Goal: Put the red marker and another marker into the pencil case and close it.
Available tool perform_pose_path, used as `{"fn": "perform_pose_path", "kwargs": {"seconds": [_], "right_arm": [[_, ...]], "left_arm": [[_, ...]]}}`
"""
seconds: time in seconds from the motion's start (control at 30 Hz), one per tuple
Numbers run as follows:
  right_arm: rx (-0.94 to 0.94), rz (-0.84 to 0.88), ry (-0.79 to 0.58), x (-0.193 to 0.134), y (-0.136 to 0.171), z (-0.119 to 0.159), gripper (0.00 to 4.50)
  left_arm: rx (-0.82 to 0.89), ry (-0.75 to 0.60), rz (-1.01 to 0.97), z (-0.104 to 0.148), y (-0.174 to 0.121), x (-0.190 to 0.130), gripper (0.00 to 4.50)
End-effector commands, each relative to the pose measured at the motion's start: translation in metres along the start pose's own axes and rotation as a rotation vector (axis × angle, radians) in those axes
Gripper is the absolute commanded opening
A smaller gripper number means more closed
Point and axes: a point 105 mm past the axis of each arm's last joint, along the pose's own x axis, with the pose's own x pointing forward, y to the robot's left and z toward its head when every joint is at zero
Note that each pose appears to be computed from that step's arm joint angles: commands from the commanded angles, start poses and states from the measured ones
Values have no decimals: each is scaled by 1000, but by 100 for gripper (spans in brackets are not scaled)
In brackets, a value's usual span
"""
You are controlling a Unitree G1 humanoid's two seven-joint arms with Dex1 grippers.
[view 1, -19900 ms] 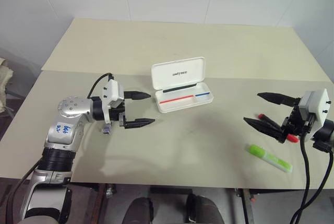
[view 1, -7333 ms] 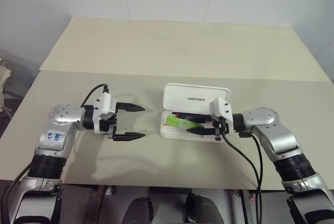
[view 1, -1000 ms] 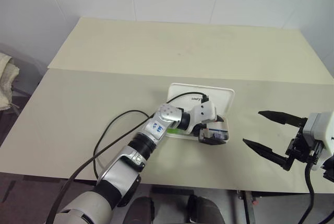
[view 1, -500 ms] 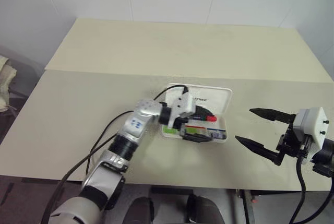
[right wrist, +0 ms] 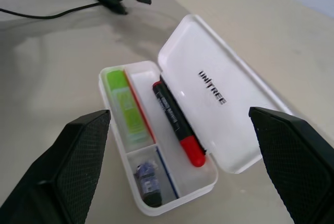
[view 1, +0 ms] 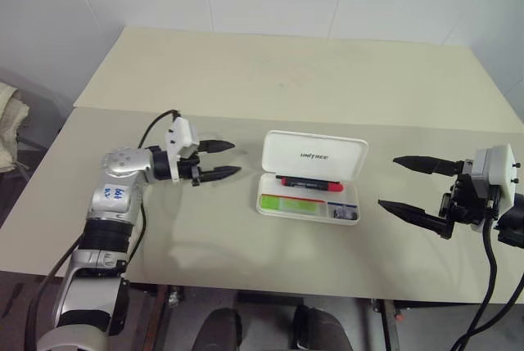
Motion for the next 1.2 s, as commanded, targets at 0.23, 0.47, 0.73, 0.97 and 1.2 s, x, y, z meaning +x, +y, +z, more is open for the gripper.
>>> {"fn": "perform_pose_path", "kwargs": {"seconds": [0.23, 0.47, 0.73, 0.97, 1.2], "right_arm": [[-61, 8, 8, -3, -14, 3, 450], [-56, -4, 14, -6, -16, 1, 450], [-34, -27, 20, -6, -17, -7, 450], [-29, -39, 11, -2, -14, -9, 450], [-24, -47, 9, 0, -11, -10, 450]], "left_arm": [[67, -51, 80, 13, 11, 8, 1], [41, -92, 120, 19, 17, 47, 1], [6, -90, 128, 21, 23, 84, 1], [45, -120, 73, 30, 20, 87, 1], [134, -177, -140, 43, -4, 77, 1]]}}
